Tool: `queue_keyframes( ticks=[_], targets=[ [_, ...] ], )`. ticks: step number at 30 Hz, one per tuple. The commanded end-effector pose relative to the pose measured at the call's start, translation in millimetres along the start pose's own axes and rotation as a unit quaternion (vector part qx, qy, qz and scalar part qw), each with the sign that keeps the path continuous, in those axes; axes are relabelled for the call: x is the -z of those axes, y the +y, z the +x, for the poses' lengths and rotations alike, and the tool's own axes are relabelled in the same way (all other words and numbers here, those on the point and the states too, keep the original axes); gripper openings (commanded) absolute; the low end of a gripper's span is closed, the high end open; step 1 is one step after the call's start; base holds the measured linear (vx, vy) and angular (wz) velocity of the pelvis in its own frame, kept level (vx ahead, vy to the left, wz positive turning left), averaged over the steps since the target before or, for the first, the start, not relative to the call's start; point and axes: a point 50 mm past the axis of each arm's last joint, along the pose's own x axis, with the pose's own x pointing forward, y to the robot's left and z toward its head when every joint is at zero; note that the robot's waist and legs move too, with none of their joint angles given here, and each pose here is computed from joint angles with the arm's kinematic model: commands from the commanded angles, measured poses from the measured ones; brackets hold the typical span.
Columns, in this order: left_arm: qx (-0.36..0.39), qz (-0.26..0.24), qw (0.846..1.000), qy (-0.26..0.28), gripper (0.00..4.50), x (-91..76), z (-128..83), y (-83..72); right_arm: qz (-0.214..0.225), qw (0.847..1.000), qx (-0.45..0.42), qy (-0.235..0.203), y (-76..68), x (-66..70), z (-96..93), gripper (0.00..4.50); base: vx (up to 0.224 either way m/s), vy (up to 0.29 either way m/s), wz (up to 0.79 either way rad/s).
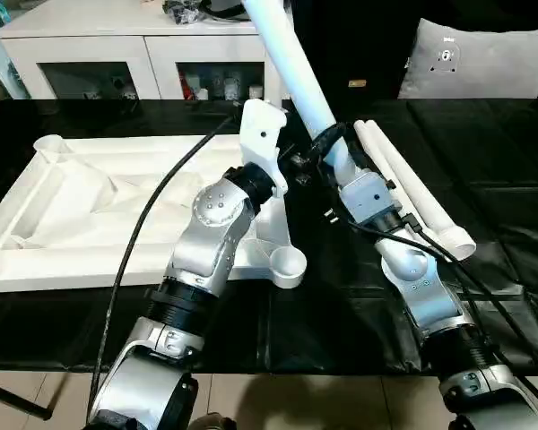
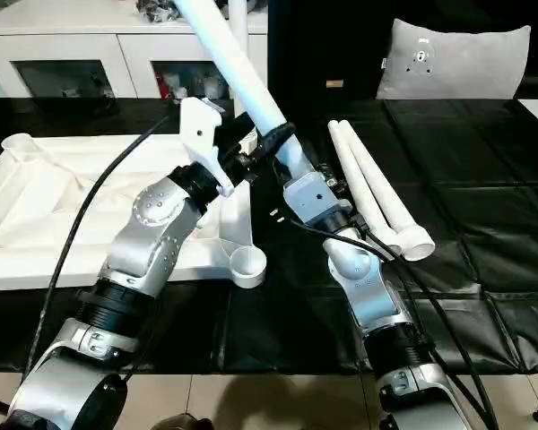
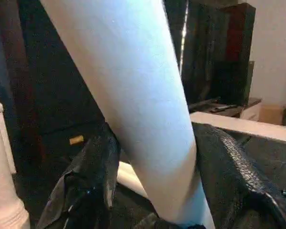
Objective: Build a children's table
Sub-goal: Pick table leg
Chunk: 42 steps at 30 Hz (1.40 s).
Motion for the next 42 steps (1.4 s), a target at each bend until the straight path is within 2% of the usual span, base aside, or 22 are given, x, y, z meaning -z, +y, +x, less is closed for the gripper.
queue_keyframes(
  ticks=[1,3,4,5,8,14,19,21,22,24,30,32,35,40,42],
  targets=[
    [0.015,-0.072,0.997,-0.014,2.17,-5.7,5.7,-7.5,-0.024,0.997,-0.067,-0.041,17.3,-13.2,5.4,1.84,0.0,0.0,0.0],
    [0.02,-0.104,0.994,-0.021,2.1,-7.0,6.5,-9.9,-0.025,0.996,-0.068,-0.042,17.4,-13.3,5.4,1.84,0.0,0.0,0.0],
    [0.026,-0.159,0.986,-0.041,2.1,-11.0,8.5,-14.5,-0.025,0.996,-0.07,-0.042,17.6,-13.3,5.5,1.84,0.0,0.0,0.0],
    [0.026,-0.159,0.986,-0.041,2.07,-11.0,8.5,-14.5,-0.025,0.996,-0.07,-0.042,17.6,-13.3,5.5,1.84,0.0,0.0,0.0],
    [0.019,-0.227,0.971,-0.067,2.05,-15.8,11.5,-18.2,-0.024,0.996,-0.072,-0.043,18.5,-13.6,5.8,1.84,0.0,0.0,0.0],
    [-0.001,-0.267,0.961,-0.074,2.05,-13.5,11.9,-13.3,-0.022,0.996,-0.071,-0.044,18.8,-14.1,6.9,1.84,0.0,0.0,0.0],
    [0.006,-0.315,0.945,-0.081,2.05,-16.7,10.8,-12.0,-0.022,0.996,-0.073,-0.038,18.5,-12.5,7.3,1.84,0.0,0.0,0.0],
    [0.007,-0.314,0.946,-0.079,2.05,-17.1,10.4,-11.9,-0.022,0.996,-0.074,-0.037,18.8,-12.4,7.5,1.84,0.0,0.0,0.0],
    [0.006,-0.281,0.957,-0.066,2.05,-15.0,10.3,-12.4,-0.02,0.996,-0.078,-0.034,19.6,-12.1,8.0,1.84,0.0,0.0,0.0],
    [0.007,-0.26,0.964,-0.057,2.05,-13.6,10.7,-13.1,-0.018,0.996,-0.08,-0.033,20.0,-12.0,8.5,1.84,0.0,0.0,0.0],
    [-0.025,-0.262,0.963,-0.056,2.05,-13.0,9.9,-5.8,0.004,0.997,-0.077,-0.02,20.4,-9.3,8.2,1.84,0.0,0.0,0.0],
    [-0.038,-0.259,0.964,-0.056,2.05,-12.6,8.9,-2.2,0.021,0.997,-0.078,-0.014,20.2,-7.6,8.3,2.4,0.0,0.0,0.0],
    [-0.051,-0.254,0.964,-0.057,2.05,-12.2,7.8,0.9,0.044,0.995,-0.094,-0.005,22.5,-5.5,7.3,2.58,0.0,0.0,0.0],
    [-0.062,-0.242,0.967,-0.052,2.05,-10.4,6.8,3.6,0.059,0.992,-0.112,-0.005,26.5,-5.6,4.6,2.94,0.0,0.0,0.0],
    [-0.072,-0.222,0.971,-0.044,2.05,-8.6,5.4,6.8,0.07,0.99,-0.118,-0.02,28.5,-8.2,3.7,3.16,0.0,0.0,0.0]
  ],
)
